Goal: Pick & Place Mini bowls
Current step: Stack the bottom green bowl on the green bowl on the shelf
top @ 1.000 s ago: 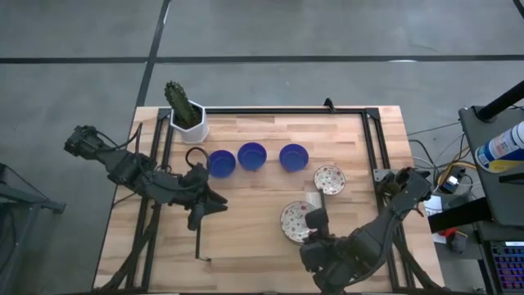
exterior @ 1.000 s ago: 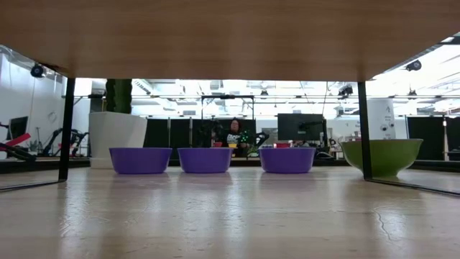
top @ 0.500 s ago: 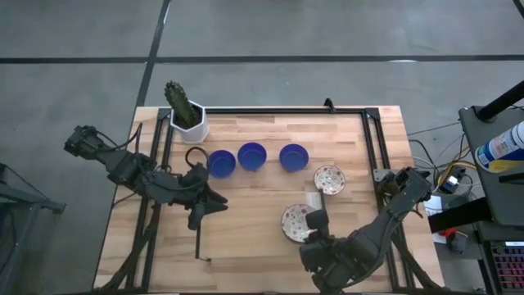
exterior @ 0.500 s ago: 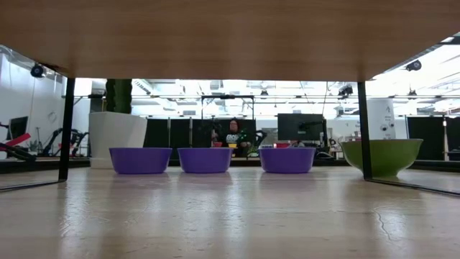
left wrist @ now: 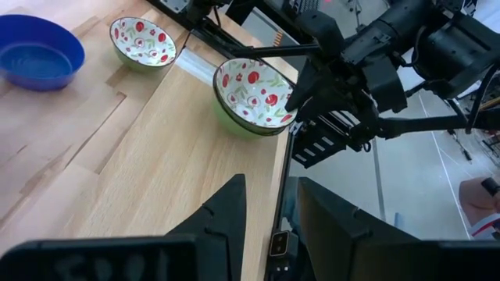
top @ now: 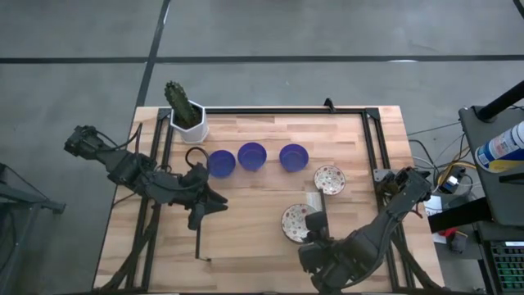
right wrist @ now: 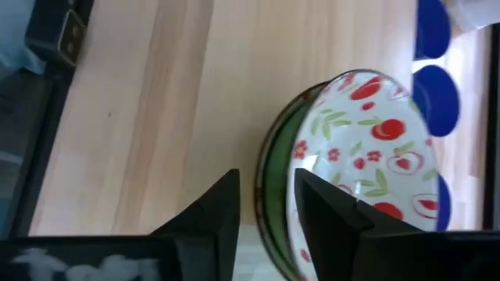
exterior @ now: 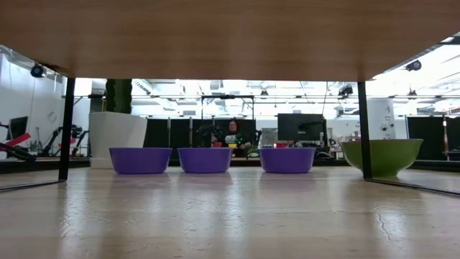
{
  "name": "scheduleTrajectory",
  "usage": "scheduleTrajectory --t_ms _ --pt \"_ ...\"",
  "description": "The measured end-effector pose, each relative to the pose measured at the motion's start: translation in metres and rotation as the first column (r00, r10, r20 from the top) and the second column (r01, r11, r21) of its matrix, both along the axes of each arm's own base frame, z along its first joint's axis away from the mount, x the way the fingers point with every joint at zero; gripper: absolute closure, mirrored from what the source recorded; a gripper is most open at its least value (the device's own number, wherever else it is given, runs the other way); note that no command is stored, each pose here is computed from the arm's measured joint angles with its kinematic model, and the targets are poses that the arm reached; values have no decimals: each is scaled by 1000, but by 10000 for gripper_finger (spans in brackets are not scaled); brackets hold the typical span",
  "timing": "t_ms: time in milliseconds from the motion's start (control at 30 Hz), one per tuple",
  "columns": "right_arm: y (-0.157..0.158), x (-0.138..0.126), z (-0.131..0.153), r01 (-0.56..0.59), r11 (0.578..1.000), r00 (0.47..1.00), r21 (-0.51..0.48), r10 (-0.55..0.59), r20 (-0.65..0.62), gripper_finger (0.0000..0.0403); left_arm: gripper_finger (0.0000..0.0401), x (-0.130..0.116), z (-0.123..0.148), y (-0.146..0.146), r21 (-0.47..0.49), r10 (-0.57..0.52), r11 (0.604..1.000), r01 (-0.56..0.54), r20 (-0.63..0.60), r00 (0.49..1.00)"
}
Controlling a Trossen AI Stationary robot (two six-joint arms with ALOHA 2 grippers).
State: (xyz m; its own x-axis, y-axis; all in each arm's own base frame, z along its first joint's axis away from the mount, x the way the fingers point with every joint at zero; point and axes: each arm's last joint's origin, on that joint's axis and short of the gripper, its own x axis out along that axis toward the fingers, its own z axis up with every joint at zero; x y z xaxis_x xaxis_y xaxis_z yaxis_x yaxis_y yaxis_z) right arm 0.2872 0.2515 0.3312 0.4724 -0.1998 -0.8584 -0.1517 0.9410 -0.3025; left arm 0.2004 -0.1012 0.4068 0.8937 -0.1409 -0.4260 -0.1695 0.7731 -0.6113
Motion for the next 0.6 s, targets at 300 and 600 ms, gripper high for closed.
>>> scheduleTrajectory --t_ms 300,600 --pt "2 1 -1 0 999 1000 33 0 -4 269 293 0 0 0 0 0 1000 0 0 1000" --pt "3 2 -3 -7 999 1000 45 8 -10 270 293 0 0 0 0 0 1000 0 0 1000"
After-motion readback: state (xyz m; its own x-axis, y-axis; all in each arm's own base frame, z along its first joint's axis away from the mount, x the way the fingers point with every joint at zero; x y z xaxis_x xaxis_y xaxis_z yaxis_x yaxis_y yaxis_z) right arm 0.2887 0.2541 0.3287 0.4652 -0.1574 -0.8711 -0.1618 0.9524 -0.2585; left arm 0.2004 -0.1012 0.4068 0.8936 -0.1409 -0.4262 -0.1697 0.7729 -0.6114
